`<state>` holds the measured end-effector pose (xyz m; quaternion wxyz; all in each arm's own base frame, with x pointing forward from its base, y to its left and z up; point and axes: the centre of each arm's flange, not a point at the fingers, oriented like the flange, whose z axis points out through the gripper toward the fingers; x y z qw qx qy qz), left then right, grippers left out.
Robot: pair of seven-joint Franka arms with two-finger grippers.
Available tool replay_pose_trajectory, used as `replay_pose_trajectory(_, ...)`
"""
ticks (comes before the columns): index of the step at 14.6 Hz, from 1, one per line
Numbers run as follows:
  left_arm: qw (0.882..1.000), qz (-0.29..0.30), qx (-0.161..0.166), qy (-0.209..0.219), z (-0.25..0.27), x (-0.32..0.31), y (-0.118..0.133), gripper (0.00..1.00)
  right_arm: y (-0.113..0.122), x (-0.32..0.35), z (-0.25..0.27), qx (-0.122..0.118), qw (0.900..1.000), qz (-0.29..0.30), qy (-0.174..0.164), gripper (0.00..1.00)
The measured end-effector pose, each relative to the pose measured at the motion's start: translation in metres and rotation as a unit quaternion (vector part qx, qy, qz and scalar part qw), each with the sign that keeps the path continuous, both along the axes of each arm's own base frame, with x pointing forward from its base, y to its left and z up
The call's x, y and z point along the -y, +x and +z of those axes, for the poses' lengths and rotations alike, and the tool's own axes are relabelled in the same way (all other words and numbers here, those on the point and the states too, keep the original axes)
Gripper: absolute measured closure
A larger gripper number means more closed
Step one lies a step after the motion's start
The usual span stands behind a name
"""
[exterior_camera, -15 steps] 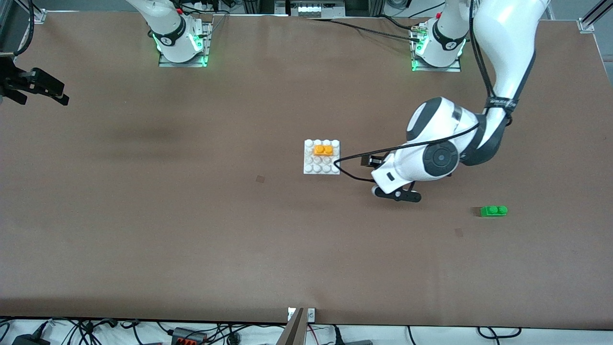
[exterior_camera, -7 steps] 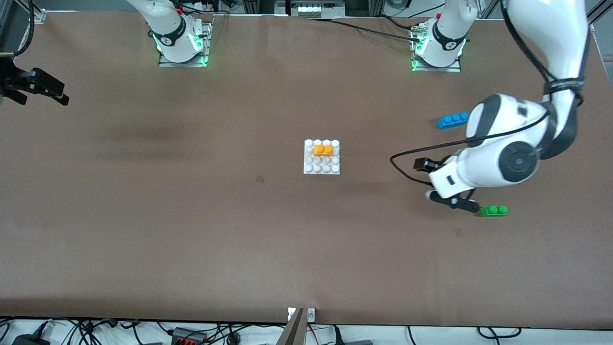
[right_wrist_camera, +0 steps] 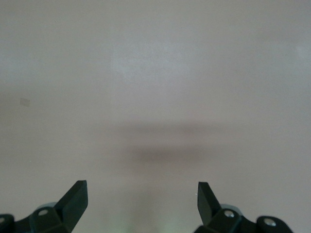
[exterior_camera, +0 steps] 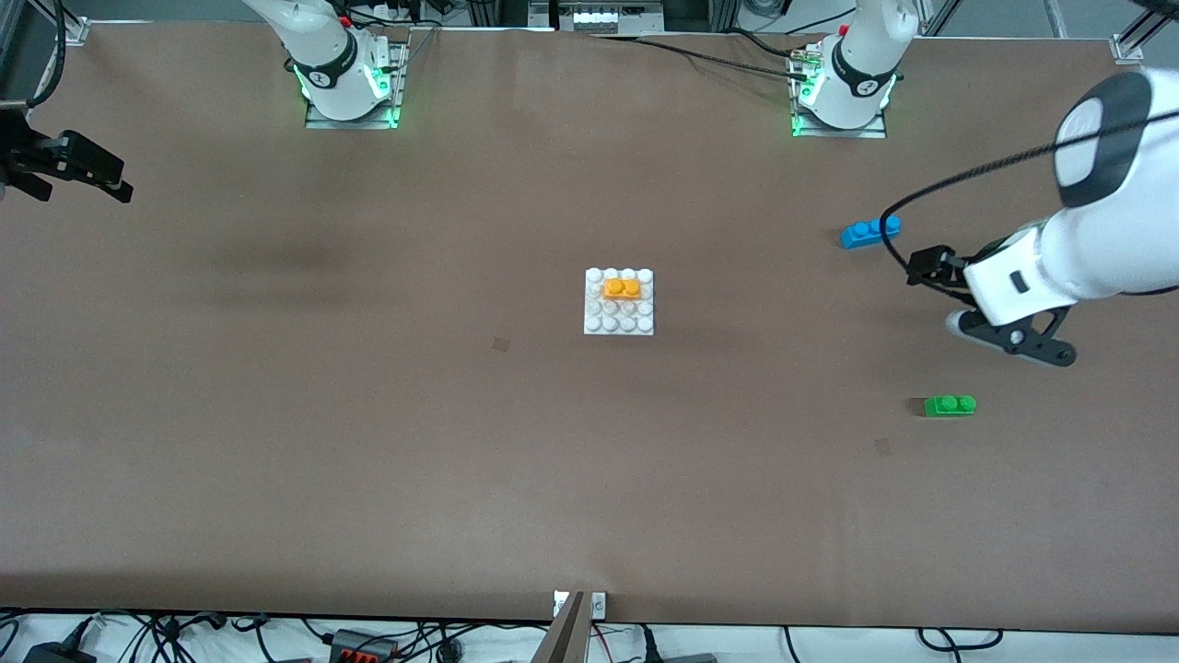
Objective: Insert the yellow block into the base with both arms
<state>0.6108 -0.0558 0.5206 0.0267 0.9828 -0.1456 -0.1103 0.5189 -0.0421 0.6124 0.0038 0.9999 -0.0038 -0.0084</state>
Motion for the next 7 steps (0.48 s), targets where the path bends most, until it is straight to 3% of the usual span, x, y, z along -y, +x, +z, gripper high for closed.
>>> replay_pose_trajectory(3,0.997,0.079,0.001,0.019,0.041,-0.009,-0.006,0.0,0.0,0.0,0.0,0.0,1.0,0.0,0.0,0.0)
replay_pose_trajectory(7,0.99,0.137,0.014,0.031,0.07,0.012,-0.025,0.0,0.0,0.0,0.0,0.0,1.0,0.0,0.0,0.0)
